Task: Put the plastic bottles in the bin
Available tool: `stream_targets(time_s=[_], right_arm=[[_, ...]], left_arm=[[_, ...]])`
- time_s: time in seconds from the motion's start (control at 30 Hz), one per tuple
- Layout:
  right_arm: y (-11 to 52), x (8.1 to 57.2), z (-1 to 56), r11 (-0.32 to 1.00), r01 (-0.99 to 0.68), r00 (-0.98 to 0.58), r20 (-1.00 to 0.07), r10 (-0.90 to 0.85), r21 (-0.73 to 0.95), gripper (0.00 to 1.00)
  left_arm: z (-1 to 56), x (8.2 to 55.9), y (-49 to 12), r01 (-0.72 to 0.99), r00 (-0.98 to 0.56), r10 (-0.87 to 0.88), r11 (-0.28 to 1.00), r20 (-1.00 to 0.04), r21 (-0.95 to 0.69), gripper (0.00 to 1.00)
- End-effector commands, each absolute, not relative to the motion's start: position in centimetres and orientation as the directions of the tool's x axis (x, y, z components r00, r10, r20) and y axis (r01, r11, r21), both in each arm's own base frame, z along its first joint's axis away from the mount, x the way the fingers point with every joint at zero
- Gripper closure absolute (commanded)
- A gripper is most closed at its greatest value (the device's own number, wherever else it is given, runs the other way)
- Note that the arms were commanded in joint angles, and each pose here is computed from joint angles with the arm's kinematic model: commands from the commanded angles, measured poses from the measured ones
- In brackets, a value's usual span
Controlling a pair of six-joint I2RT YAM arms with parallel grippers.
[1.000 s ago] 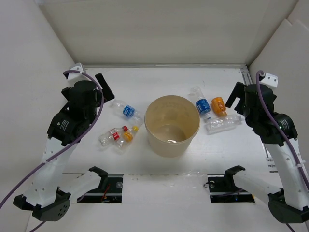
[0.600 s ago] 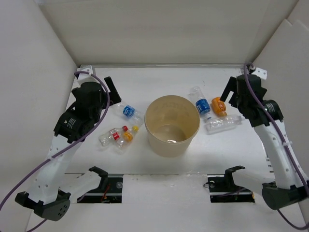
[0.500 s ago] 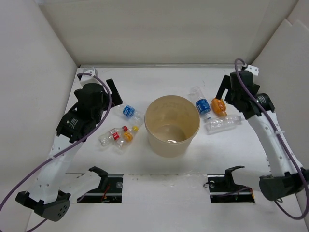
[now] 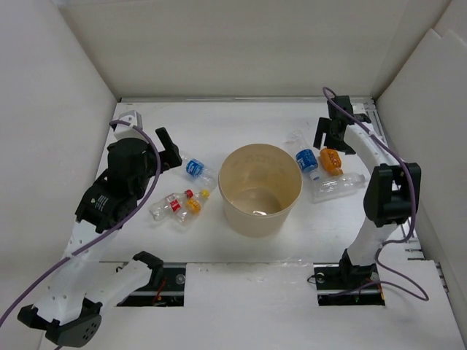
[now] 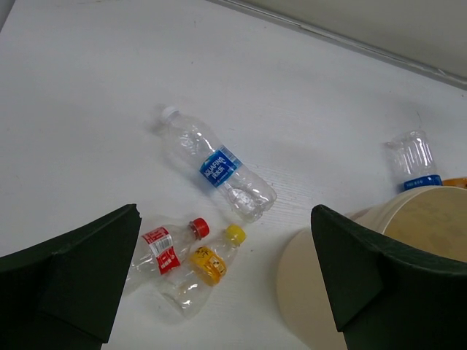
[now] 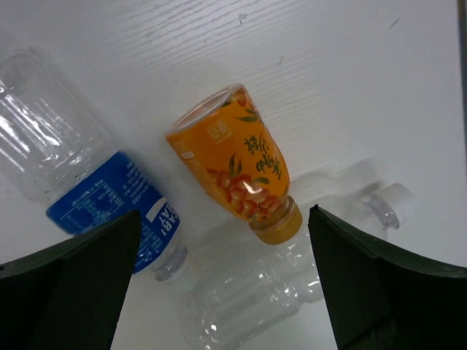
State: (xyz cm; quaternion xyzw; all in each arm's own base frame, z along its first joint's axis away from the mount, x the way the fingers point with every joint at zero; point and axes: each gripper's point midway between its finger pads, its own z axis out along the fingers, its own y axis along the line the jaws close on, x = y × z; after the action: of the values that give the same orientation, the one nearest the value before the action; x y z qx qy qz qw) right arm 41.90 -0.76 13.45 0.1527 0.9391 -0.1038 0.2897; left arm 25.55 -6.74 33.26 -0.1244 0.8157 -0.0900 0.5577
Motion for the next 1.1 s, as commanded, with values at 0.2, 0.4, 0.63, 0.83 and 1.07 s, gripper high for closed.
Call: stream_targets(time_s=[0.2, 0.4, 0.63, 0.83, 1.07], right_arm=[[-1.9, 46.8, 12.1, 0.955, 0.288, -0.780, -0.596, 0.192, -0.069, 0.00], [-2.1, 48.0, 10.2, 0.972, 0.232, -0.817, -0.550, 0.174, -0.038, 0.00], [-2.2, 47.6, 8.0, 0.970, 0.239, -0.846, -0.497, 0.191, -0.034, 0.00], [-2.1, 47.2, 5.5, 0.968, 0.245, -0.878, -0.434, 0.202, -0.047, 0.12], [-2.4, 45.5, 5.2, 0.958, 0.278, -0.887, -0.399, 0.231, -0.065, 0.19]], left_arm=[[33.0, 26.1, -8.2, -0.037, -0.368, -0.282, 0.957, -0.886, -0.289, 0.00], [32.5, 26.4, -8.6, -0.034, -0.387, -0.274, 0.959, -0.880, -0.283, 0.00], [33.0, 26.6, -8.5, -0.036, -0.376, -0.269, 0.960, -0.887, -0.276, 0.00], [32.6, 26.7, -8.5, -0.040, -0.391, -0.261, 0.963, -0.882, -0.267, 0.00], [32.2, 26.8, -8.5, -0.045, -0.405, -0.254, 0.965, -0.878, -0.259, 0.00]])
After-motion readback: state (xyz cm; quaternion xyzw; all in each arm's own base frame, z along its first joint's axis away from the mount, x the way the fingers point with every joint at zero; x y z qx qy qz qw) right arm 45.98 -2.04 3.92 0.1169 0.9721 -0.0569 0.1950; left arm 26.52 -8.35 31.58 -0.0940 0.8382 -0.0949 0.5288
